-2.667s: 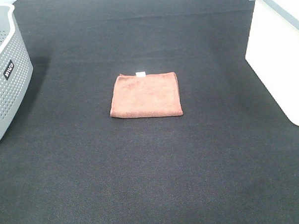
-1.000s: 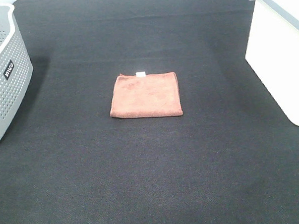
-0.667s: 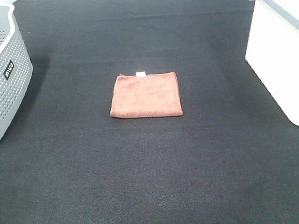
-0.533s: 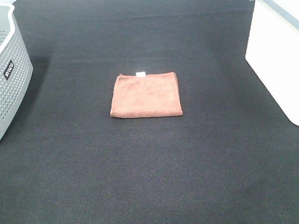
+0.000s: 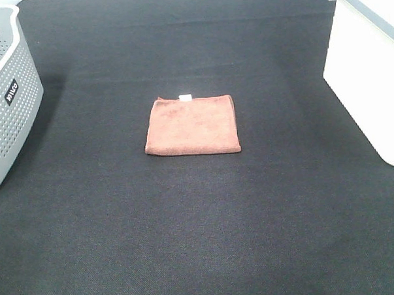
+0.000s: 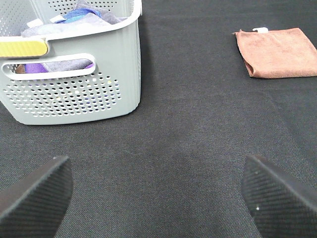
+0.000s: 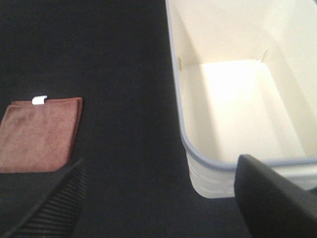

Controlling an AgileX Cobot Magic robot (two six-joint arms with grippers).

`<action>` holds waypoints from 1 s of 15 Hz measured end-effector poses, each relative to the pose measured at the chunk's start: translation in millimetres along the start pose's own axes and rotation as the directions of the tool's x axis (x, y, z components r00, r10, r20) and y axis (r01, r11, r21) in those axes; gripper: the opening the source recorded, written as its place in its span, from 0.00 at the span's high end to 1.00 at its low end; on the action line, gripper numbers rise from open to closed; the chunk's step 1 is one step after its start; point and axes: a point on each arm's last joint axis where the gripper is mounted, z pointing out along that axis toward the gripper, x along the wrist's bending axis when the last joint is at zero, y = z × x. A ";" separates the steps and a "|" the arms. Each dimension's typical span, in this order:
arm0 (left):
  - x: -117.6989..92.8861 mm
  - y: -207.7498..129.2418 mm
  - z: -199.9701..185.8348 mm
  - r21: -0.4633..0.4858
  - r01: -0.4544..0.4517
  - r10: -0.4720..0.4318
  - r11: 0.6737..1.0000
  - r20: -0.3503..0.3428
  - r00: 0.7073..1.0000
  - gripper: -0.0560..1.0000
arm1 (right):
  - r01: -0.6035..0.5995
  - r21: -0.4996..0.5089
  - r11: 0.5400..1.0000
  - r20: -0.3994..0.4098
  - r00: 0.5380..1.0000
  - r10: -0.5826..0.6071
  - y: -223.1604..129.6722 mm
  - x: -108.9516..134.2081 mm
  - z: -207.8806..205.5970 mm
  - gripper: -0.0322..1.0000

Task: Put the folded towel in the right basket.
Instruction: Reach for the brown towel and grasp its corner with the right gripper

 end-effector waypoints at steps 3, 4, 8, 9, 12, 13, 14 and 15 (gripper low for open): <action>0.0 0.0 0.0 0.000 0.000 0.000 1.000 0.000 1.000 0.12 | -0.011 0.109 0.994 -0.105 0.994 0.023 50.6 5.6 57.2 0.23; 0.0 0.0 0.0 0.000 0.000 0.000 1.000 0.000 1.000 0.12 | -0.019 0.122 0.992 -0.155 0.987 0.038 61.4 8.9 72.6 0.23; 0.0 0.0 0.0 0.000 0.000 0.000 1.000 0.000 1.000 0.12 | -0.010 0.193 0.981 -0.269 0.961 0.062 73.3 18.8 131.8 0.23; 0.0 0.0 0.0 0.000 0.000 0.000 1.000 0.000 1.000 0.12 | 0.039 0.245 0.969 -0.313 0.949 0.041 66.4 34.2 162.2 0.24; 0.0 0.0 0.0 0.000 0.000 0.000 1.000 0.000 1.000 0.12 | 0.124 0.376 0.918 -0.383 0.923 0.032 31.9 71.9 220.7 0.24; 0.0 0.0 0.0 0.000 0.000 0.000 1.000 0.000 1.000 0.12 | 0.151 0.431 0.890 -0.398 0.916 0.038 14.9 84.3 245.7 0.24; 0.0 0.0 0.0 0.000 0.000 0.000 1.000 0.000 1.000 0.12 | 0.157 0.467 0.870 -0.399 0.916 0.049 3.7 87.9 264.1 0.24; 0.0 0.0 0.0 0.000 0.000 0.000 1.000 0.000 1.000 0.12 | 0.148 0.501 0.853 -0.395 0.916 0.073 -6.3 88.6 282.0 0.24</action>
